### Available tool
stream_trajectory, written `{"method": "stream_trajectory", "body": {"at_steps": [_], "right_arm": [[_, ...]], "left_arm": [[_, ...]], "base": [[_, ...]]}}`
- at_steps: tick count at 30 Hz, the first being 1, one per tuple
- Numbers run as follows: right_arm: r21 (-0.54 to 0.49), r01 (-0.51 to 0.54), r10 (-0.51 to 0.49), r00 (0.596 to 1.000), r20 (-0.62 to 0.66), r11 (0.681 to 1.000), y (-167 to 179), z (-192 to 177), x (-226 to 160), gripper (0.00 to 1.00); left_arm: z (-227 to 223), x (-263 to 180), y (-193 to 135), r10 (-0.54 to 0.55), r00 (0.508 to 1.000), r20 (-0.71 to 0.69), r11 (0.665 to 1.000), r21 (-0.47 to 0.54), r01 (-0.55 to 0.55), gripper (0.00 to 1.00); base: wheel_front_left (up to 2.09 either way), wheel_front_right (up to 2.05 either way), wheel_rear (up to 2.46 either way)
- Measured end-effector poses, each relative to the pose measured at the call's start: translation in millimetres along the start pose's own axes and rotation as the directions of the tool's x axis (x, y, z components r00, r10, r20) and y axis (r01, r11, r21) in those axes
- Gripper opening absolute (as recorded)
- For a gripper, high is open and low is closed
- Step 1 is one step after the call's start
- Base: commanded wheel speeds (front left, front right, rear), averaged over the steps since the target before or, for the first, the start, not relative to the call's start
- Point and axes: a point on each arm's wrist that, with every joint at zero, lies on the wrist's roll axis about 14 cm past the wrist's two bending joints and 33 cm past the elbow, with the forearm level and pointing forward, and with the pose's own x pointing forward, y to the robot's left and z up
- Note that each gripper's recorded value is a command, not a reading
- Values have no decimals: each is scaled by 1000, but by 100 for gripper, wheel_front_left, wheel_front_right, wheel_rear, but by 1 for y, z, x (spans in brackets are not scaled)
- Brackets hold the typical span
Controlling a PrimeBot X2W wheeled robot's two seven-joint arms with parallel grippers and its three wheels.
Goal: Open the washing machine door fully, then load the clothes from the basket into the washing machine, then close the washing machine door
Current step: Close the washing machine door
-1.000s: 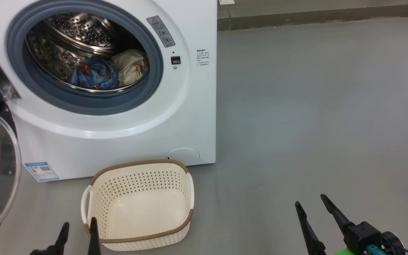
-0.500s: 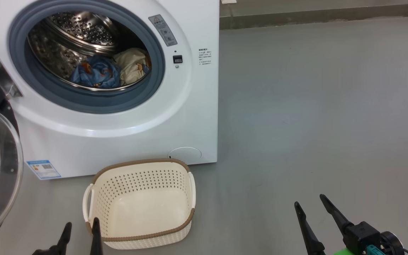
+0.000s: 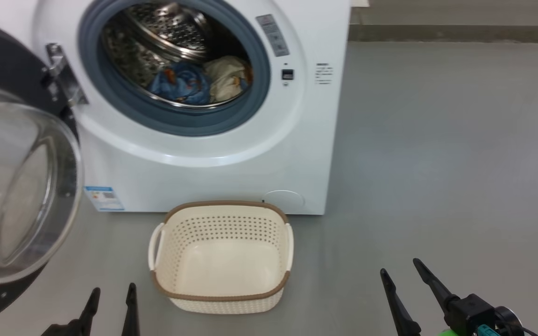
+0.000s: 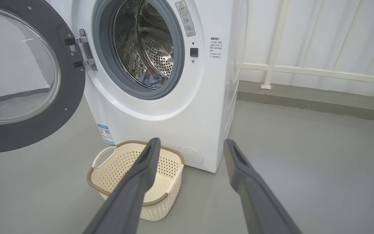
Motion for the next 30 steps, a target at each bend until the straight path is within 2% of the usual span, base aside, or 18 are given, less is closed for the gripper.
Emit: {"method": "stream_trajectory", "body": {"at_steps": [11, 21, 30], "right_arm": [[43, -206, 206, 978, 0, 978, 65, -3, 27, 100], [55, -392, 392, 920, 14, 918, 129, -1, 35, 100], [65, -457, 458, 889, 3, 887, 152, -6, 42, 100]], "left_arm": [[16, -41, 58, 179, 983, 38, 984, 13, -179, 100], [24, -87, 101, 342, 937, 70, 939, 6, -343, 100], [29, -102, 115, 409, 908, 85, 912, 3, -411, 100]], "base": [[0, 0, 0], [0, 0, 0], [0, 0, 0]]}}
